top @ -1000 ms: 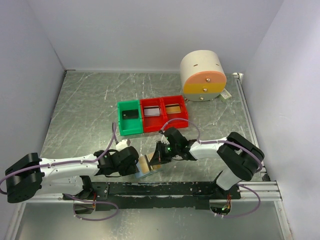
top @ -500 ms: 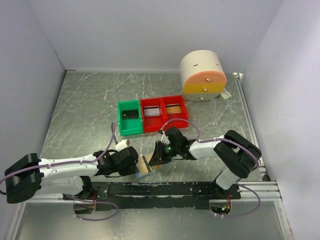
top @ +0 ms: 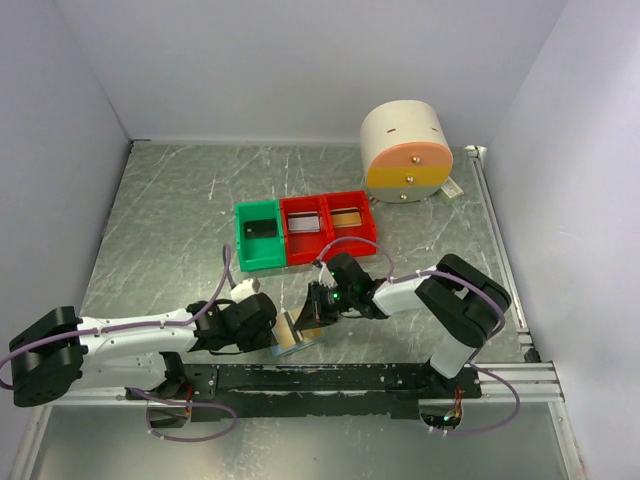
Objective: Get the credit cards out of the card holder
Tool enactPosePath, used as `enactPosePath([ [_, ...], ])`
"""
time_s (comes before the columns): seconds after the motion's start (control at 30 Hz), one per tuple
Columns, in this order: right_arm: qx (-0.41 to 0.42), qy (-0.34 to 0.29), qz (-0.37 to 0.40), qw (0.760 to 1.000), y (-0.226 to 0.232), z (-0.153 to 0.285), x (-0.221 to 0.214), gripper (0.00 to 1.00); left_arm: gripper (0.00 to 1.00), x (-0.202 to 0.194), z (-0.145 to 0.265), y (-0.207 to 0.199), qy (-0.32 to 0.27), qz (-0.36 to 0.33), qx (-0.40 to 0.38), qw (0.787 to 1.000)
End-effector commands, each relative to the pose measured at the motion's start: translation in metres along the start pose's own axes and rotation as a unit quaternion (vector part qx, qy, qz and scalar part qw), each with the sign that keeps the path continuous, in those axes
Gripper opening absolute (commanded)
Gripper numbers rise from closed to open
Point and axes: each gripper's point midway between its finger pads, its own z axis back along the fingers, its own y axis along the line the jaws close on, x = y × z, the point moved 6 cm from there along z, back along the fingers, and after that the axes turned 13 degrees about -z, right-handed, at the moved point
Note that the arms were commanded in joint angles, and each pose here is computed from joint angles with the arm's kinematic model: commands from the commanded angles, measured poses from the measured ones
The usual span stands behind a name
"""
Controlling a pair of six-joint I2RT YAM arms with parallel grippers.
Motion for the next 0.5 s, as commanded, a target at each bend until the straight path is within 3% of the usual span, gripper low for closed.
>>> enactPosePath([
  [0.0,0.019,0.002,0.009,1.0,0.005,0.002,0.0,0.0,0.38,-0.006,-0.001,0.012,0.011,-0.007,0.028,1.0],
  [0.47,0.01,-0.009,0.003,1.0,-0.011,0.017,-0.002,0.0,0.41,0.006,0.011,-0.001,-0.01,-0.009,0.003,1.0],
])
